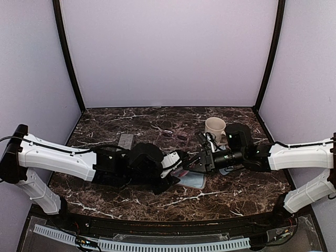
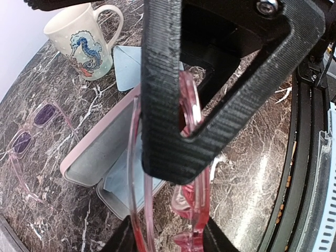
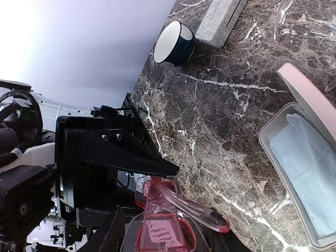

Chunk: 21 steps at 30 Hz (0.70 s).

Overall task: Organize the sunglasses
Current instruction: Pass from the right arm to the left

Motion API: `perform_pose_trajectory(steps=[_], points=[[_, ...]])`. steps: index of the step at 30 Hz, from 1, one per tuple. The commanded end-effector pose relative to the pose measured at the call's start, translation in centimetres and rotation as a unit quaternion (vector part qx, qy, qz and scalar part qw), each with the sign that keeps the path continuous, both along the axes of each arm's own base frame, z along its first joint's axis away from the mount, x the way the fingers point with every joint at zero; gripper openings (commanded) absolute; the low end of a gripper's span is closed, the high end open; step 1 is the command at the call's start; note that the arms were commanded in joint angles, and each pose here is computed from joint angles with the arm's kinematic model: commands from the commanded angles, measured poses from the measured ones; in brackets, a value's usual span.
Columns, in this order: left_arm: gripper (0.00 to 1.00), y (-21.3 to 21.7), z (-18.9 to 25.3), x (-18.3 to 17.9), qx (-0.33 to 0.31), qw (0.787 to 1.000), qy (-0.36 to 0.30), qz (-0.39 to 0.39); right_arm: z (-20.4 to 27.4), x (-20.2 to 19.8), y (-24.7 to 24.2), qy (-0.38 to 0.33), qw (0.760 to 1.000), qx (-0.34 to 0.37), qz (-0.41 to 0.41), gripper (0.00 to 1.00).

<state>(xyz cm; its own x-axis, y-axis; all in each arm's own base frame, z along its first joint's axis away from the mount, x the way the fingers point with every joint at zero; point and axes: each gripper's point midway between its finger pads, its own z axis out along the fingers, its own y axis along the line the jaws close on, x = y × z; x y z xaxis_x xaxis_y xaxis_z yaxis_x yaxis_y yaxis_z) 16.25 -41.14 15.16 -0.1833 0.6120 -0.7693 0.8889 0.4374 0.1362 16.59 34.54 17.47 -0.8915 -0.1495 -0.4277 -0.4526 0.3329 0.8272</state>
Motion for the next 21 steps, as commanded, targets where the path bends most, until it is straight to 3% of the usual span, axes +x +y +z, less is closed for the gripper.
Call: perform_pose_trajectory(steps=[1,9,21], points=[[0.36,-0.4,0.9,0.2,0.002,1.000,-0.012,0.000,0.8,0.6,0.2,-0.012,1.000,0.021,-0.006,0.24],[0.30,-0.1,0.9,0.5,0.007,1.000,-0.016,0.011,0.1,0.5,0.1,-0.007,1.000,0.013,-0.009,0.36],[0.21,0.6,-0.2,0.8,0.030,0.999,-0.016,0.018,-1.0,0.6,-0.8,-0.007,1.000,-0.010,-0.025,0.71]])
